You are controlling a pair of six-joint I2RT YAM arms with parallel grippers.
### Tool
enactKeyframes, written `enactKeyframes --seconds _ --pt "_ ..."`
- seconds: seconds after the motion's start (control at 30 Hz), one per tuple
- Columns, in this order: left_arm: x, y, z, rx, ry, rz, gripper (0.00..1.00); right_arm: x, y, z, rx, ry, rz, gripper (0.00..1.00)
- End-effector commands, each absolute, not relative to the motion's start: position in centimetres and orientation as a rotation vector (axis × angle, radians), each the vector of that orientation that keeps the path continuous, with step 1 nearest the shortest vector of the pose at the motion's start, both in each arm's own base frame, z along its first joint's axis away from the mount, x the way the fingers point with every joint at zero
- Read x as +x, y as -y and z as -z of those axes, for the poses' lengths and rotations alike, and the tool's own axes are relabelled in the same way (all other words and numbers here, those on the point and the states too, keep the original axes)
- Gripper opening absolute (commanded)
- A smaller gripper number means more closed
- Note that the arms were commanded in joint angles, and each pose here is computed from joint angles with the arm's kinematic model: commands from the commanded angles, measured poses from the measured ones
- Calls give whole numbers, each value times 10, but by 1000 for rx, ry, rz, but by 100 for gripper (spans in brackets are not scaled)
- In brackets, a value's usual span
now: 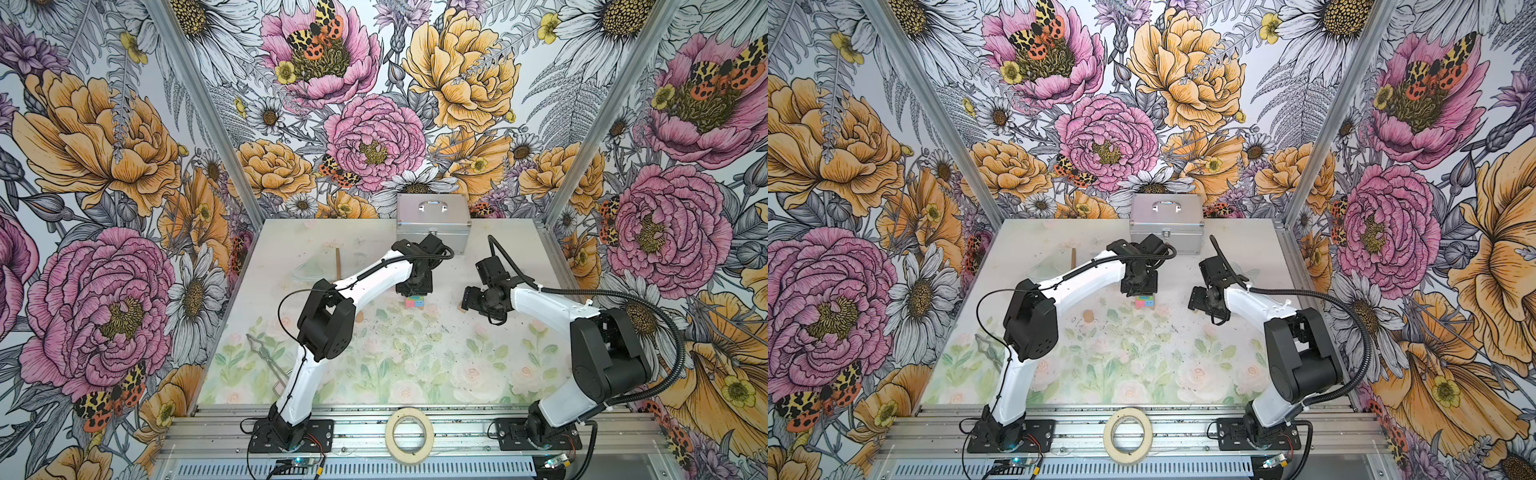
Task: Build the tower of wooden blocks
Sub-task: 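Lower the teal cube onto the lime-green block with the left gripper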
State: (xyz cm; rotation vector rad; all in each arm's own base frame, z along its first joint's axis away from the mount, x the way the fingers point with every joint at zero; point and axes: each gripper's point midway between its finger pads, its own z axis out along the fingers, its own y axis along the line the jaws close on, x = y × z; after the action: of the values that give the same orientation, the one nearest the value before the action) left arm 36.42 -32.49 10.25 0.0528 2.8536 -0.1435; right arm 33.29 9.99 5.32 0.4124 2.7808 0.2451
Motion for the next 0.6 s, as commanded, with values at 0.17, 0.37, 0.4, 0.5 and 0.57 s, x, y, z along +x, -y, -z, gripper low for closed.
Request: enactKeyframes --seconds 0.17,0.37,0.4,0.5,0.57 --pt "366 331 -101 38 -2848 142 2 337 -100 -61 412 -2740 -269 81" --pt "366 330 -100 35 -2853 130 12 337 -99 -61 416 -2740 -268 81" --pt "366 330 -100 38 -2851 128 13 337 -99 -60 417 -2742 -267 81" --pt "366 328 -100 37 -2852 121 16 337 -99 -61 416 -2741 -269 81" --pt "366 328 -100 38 -2851 115 18 337 -100 -61 414 -2739 -270 81"
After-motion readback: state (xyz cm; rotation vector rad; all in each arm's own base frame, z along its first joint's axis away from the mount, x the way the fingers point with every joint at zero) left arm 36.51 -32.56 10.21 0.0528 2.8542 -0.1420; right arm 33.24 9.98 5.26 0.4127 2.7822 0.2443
